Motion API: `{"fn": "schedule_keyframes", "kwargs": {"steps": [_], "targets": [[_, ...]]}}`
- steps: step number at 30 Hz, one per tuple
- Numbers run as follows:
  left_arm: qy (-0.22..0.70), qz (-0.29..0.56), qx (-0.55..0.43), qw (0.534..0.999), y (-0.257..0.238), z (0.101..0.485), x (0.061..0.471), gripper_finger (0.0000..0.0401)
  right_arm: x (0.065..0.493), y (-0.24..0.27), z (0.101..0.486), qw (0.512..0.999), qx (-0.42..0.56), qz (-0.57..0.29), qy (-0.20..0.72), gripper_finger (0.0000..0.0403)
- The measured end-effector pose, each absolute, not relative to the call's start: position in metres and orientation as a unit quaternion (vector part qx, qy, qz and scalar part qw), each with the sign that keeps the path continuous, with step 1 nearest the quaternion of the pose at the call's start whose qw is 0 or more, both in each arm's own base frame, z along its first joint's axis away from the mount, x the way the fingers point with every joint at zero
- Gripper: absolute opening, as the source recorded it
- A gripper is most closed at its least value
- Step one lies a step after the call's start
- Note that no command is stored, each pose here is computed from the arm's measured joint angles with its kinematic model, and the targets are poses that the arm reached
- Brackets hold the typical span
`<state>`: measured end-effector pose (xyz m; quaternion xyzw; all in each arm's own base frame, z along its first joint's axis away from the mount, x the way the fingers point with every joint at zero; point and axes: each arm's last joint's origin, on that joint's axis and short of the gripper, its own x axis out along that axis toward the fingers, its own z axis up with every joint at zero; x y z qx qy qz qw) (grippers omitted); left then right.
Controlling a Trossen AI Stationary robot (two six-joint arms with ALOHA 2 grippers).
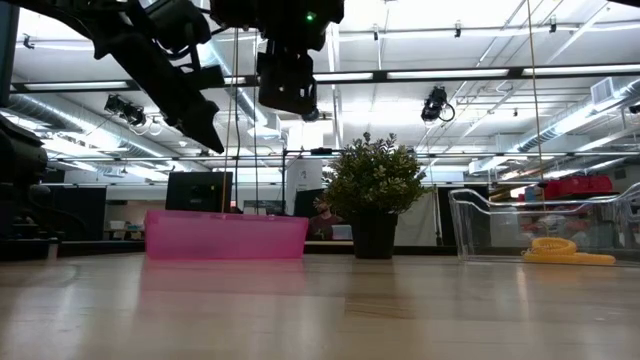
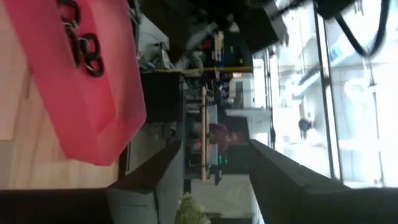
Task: Sort spring keychains
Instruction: Return to Home Position
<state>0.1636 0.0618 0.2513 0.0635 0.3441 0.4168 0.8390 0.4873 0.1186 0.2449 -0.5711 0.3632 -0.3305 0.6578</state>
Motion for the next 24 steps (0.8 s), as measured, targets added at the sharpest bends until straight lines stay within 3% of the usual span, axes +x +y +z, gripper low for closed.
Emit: {"fn": "schedule_keyframes", "kwargs": {"steps": [9, 16, 21, 24], "targets": [[0.323, 0.420, 0.059, 0.846, 0.063, 0.254, 0.166, 0.0153, 0.487, 0.117, 0.243, 0.701, -0.523, -0.347, 0.340, 0.0180], [0.295, 0.424, 0.054, 0.855, 0.063, 0.259, 0.169, 0.0154, 0.476, 0.106, 0.234, 0.671, -0.509, -0.383, 0.379, 0.0180], [0.294, 0.424, 0.054, 0.855, 0.063, 0.259, 0.169, 0.0154, 0.446, 0.066, 0.236, 0.779, -0.354, -0.284, 0.433, 0.0180], [0.294, 0.424, 0.053, 0.855, 0.063, 0.259, 0.169, 0.0154, 0.433, 0.031, 0.250, 0.882, -0.195, -0.256, 0.344, 0.0180]]}}
